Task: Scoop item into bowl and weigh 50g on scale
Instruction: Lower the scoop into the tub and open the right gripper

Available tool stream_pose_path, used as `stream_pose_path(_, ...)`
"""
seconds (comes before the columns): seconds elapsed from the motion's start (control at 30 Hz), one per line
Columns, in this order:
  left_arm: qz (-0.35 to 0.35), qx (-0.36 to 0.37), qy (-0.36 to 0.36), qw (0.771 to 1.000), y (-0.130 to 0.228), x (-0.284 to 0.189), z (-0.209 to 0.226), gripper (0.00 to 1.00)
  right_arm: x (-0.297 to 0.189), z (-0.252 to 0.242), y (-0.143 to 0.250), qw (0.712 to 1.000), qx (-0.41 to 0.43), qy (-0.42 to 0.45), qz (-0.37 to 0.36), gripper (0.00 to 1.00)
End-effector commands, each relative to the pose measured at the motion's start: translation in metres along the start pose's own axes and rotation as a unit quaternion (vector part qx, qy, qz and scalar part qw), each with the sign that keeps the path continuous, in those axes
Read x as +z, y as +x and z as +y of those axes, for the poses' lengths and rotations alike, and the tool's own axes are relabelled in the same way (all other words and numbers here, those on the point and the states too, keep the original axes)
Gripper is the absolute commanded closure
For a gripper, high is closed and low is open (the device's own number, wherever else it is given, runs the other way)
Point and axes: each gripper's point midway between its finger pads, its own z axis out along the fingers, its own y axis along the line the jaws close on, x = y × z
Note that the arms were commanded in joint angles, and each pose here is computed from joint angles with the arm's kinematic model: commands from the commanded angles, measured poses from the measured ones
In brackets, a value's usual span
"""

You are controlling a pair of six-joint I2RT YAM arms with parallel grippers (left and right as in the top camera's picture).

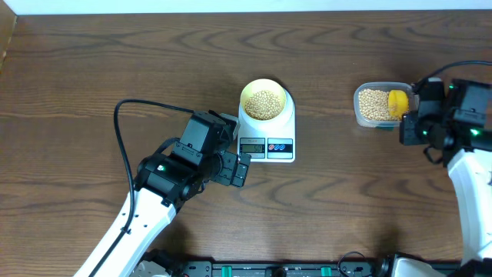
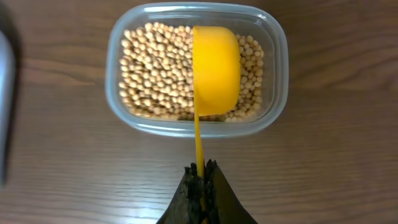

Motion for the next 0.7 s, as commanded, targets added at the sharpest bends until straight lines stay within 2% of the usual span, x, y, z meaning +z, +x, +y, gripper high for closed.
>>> stream_pose_path(0.0,0.001,0.006,-0.003,1.000,0.000,0.000,0.002,0.02,0.007,-0.004,-0.006,0.998,-0.040,0.043,0.004,0.99)
stream_pose_path(0.27,0.001,0.006,-0.003,1.000,0.000,0.000,0.002,0.02,0.012,0.017,-0.020,0.992,-0.096,0.085,-0.005,0.99)
stream_pose_path(0.53,0.001,0.006,-0.003,1.000,0.000,0.000,0.002,0.02,0.013,0.074,-0.023,0.995,-0.066,-0.066,-0.026,0.99)
stream_pose_path(0.67,0.001,0.006,-0.003,1.000,0.000,0.000,0.002,0.02,0.013,0.076,-0.018,0.997,-0.017,-0.072,-0.013,0.99)
